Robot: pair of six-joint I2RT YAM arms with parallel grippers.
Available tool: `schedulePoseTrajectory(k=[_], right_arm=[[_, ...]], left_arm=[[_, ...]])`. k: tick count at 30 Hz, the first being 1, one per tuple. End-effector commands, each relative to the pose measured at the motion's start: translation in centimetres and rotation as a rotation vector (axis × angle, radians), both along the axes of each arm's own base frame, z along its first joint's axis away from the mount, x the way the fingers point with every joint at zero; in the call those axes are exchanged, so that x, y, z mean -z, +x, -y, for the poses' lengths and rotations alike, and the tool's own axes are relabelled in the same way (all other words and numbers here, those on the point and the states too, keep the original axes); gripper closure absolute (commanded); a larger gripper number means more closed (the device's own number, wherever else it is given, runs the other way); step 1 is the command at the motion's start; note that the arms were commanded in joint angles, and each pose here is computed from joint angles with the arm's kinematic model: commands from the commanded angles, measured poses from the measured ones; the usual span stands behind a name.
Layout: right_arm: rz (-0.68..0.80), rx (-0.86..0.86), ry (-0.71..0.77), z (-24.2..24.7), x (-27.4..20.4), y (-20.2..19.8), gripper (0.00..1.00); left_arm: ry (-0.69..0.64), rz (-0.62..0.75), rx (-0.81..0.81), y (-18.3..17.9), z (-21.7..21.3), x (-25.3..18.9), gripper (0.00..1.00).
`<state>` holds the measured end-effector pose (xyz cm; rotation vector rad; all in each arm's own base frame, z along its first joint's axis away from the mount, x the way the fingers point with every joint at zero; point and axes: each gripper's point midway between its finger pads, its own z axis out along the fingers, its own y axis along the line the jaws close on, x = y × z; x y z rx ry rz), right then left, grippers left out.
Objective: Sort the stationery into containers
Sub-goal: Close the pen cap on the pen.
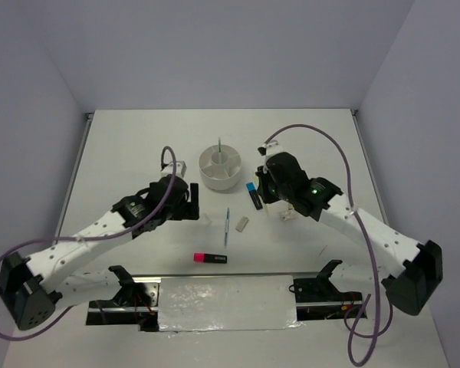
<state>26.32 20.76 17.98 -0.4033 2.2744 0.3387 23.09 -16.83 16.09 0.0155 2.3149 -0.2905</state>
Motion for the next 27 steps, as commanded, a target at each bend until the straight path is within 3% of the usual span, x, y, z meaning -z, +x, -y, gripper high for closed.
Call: schedulePoseTrajectory(k=[1, 12, 27], right_arm=[[0.028, 0.055, 0.05, 2.2, -2.3, -2.3, 0.97], [0.031, 0.066, 0.081, 4.1, -2.1, -4.6, 0.97], [0.044, 0.02, 0.112, 3.7, -1.7, -5.3, 0.97]], left_arm=[[-0.07, -0.038, -0.077, 2.0, 2.5, 0.4, 0.04], [-0.034, -0.162, -0.387, 5.0, 3.5, 5.8, 0.26], [0.034, -0.259, -0.503, 5.1, 5.0, 8.9, 0.35]])
